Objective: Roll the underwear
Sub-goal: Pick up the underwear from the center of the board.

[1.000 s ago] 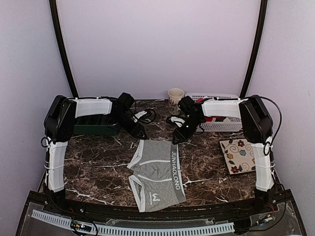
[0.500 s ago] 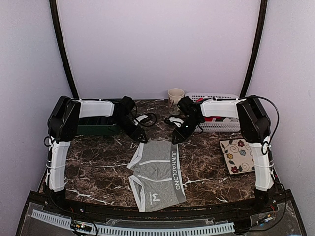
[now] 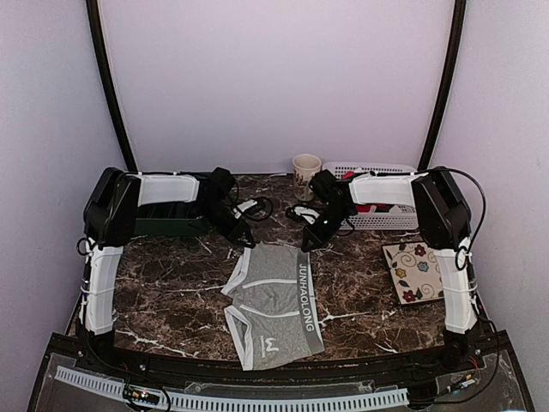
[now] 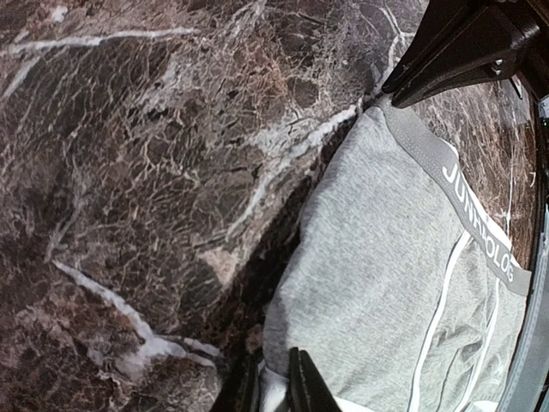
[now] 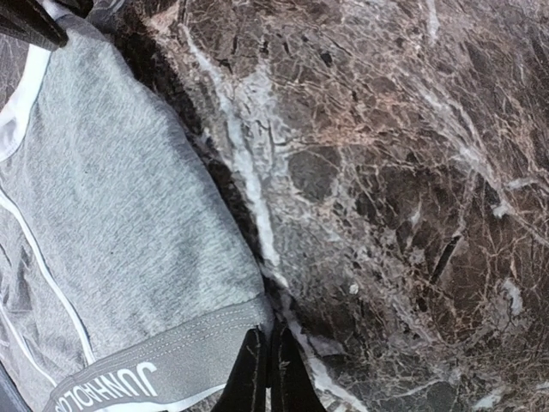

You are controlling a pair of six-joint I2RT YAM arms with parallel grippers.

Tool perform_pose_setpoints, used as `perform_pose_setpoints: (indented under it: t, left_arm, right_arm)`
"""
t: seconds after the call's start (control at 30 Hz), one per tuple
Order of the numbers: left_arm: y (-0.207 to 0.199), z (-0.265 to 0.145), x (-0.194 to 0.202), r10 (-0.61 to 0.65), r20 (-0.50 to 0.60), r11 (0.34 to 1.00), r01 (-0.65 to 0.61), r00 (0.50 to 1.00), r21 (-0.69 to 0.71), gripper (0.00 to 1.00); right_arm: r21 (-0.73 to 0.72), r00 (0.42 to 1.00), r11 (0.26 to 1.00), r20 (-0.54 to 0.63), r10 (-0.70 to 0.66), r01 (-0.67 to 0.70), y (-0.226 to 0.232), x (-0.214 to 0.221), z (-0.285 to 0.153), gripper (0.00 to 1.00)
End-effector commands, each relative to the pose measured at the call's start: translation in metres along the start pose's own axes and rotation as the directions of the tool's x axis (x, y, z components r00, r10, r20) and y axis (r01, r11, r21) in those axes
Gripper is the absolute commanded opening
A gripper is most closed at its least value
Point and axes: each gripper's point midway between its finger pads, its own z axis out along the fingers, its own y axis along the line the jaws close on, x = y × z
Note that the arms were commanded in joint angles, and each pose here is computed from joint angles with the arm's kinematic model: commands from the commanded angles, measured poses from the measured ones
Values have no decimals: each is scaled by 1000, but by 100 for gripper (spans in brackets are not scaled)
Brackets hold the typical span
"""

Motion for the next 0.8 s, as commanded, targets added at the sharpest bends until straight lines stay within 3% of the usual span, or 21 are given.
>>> perform_pose_setpoints:
  t: [0.0, 0.27, 0.53, 0.77]
  left_arm:
    - [-5, -23, -20, 16, 56, 1000, -16, 998, 7, 14]
    - [-1, -44, -50, 66, 111, 996, -59, 992, -66, 2]
    - [-22, -79, -73, 125, 187, 990, -109, 974, -93, 0]
    - [-69, -80, -38, 153, 181, 988, -148, 971, -41, 0]
  right_arm:
    - [17, 1000, 1000, 19, 8, -8, -2, -8, -12, 0]
    - [93, 990, 995, 141, 29, -43, -22, -40, -61, 0]
    - [72, 979, 997, 204, 9, -24, -3, -50, -91, 0]
    - [4, 975, 1000, 223, -14, 13, 43, -34, -99, 0]
